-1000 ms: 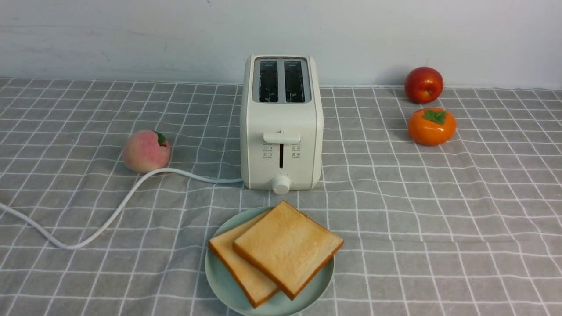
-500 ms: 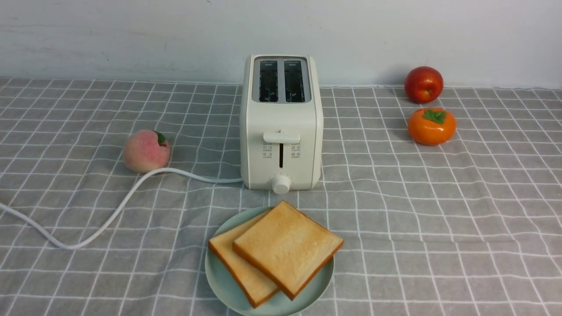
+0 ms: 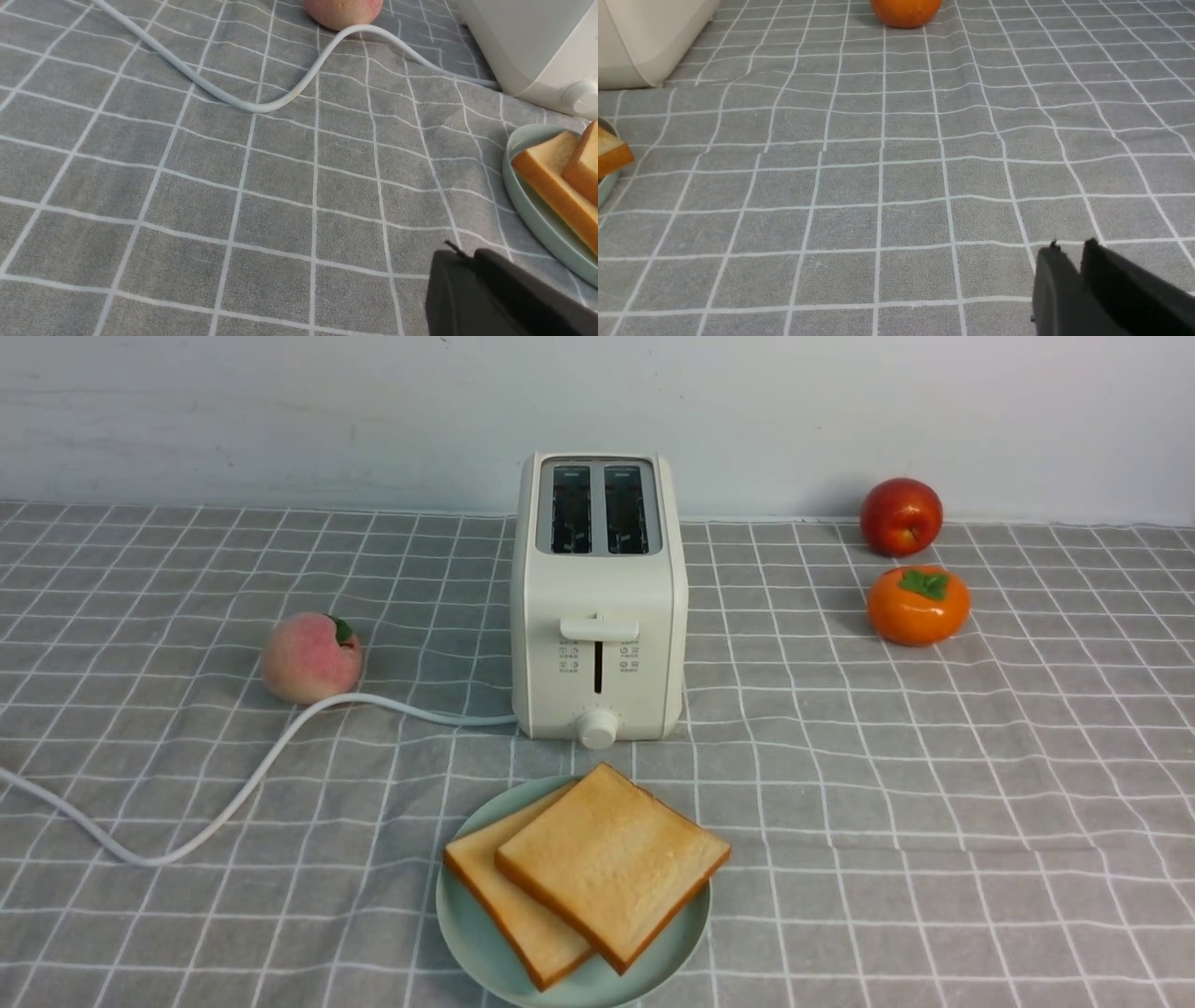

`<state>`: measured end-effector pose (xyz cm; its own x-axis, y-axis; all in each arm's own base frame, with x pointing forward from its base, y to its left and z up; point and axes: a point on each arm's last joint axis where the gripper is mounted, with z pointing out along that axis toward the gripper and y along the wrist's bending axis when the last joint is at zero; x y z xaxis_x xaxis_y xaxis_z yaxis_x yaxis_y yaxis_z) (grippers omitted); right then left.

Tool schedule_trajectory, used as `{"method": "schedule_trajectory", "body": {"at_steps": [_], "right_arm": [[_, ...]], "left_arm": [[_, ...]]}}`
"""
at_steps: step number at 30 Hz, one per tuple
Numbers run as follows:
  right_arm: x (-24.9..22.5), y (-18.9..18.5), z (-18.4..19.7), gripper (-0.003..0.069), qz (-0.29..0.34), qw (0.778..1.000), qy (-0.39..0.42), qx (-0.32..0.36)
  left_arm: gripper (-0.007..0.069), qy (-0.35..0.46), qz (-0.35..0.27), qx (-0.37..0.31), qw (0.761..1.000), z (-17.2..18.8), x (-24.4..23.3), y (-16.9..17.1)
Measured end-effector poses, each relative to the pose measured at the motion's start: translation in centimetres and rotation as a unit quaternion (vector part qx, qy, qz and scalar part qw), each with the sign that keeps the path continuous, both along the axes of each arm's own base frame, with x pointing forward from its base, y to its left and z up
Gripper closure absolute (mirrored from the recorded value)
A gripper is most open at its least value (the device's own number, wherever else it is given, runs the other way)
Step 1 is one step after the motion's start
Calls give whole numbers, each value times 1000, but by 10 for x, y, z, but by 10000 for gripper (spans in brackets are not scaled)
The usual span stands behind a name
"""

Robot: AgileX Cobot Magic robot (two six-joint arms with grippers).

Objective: Take toasted bread from bread machine on grey coffee table place on plate.

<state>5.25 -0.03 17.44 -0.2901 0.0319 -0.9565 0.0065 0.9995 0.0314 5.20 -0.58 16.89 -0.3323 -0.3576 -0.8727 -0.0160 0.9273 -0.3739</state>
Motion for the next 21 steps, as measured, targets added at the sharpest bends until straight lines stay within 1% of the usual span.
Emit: {"method": "schedule_trajectory", "body": {"at_steps": [21], "right_arm": [[0, 0, 0, 547, 0, 1000, 0, -1]], "left_arm": [[564, 0, 0, 0, 1000, 0, 0, 0]]}}
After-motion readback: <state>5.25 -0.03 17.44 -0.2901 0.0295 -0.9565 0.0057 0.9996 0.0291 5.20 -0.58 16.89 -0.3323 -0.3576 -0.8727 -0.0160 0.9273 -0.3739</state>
